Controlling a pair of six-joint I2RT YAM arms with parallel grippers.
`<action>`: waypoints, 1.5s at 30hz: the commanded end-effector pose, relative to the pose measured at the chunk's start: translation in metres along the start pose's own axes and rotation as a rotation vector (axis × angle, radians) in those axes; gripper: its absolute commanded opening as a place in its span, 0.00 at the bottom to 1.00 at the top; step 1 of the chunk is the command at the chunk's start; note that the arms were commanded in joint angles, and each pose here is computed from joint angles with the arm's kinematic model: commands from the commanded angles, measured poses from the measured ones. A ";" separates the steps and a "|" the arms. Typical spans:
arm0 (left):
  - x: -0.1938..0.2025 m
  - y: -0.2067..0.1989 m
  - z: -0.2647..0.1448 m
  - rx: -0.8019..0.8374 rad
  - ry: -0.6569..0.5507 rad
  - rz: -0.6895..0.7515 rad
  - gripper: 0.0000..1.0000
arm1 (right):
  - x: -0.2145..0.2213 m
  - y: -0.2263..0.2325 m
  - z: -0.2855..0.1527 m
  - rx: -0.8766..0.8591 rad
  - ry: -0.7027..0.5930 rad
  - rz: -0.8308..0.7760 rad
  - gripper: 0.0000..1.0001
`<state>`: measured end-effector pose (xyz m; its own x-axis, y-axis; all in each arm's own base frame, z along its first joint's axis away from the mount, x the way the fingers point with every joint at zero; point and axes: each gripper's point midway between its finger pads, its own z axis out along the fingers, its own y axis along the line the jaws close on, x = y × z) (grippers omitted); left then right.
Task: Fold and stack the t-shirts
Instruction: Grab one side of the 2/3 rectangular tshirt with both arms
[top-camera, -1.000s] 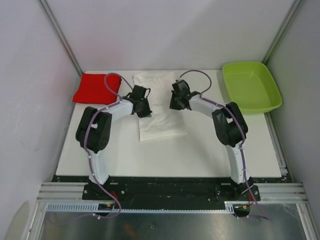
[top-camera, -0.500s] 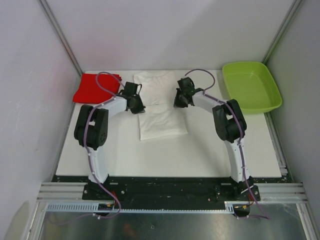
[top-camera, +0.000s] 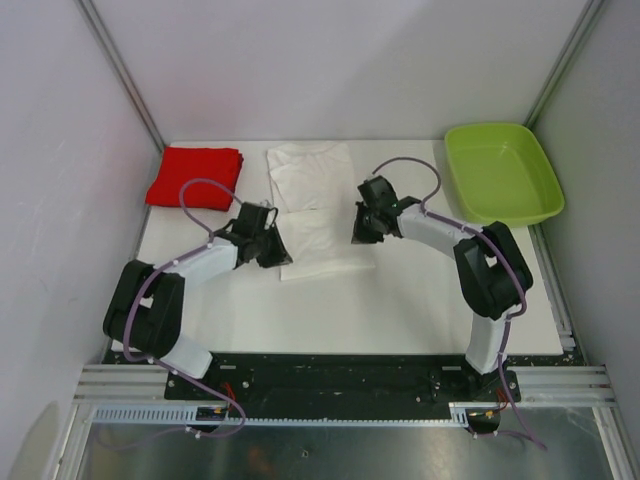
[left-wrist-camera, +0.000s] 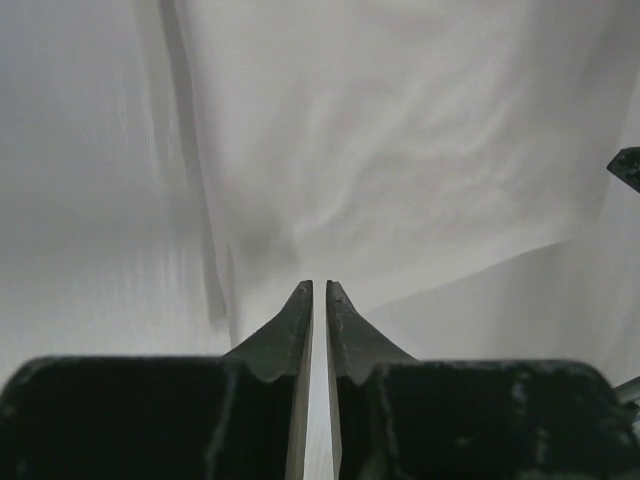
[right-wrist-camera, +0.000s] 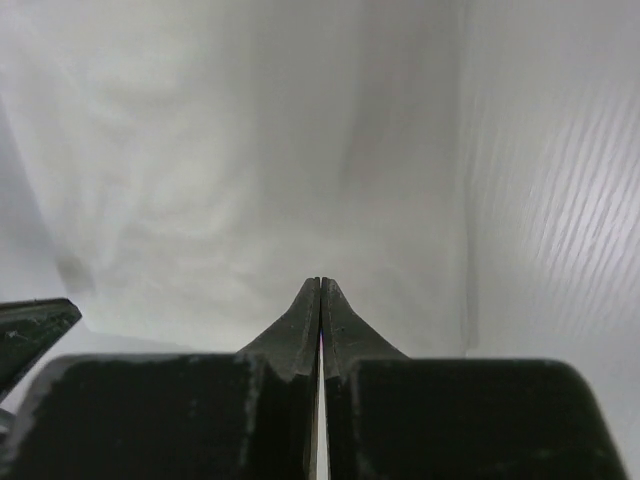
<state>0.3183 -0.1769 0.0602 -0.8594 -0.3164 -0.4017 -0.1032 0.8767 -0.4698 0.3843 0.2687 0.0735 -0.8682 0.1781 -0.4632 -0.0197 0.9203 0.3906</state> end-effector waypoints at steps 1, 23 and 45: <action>0.016 0.000 0.000 0.024 0.007 -0.022 0.12 | 0.031 -0.004 -0.004 0.000 0.052 0.010 0.00; 0.037 0.032 0.000 -0.063 0.015 -0.027 0.08 | 0.073 -0.087 -0.023 0.099 0.096 0.097 0.00; 0.055 0.040 -0.015 -0.055 0.048 -0.051 0.33 | 0.074 -0.074 -0.017 0.044 0.083 0.092 0.28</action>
<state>0.2605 -0.1544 0.0359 -0.8718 -0.3428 -0.3499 -0.1666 0.8793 -0.4462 0.3107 0.1981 0.0248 -0.9076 0.2342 -0.3485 0.0968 0.9243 0.3691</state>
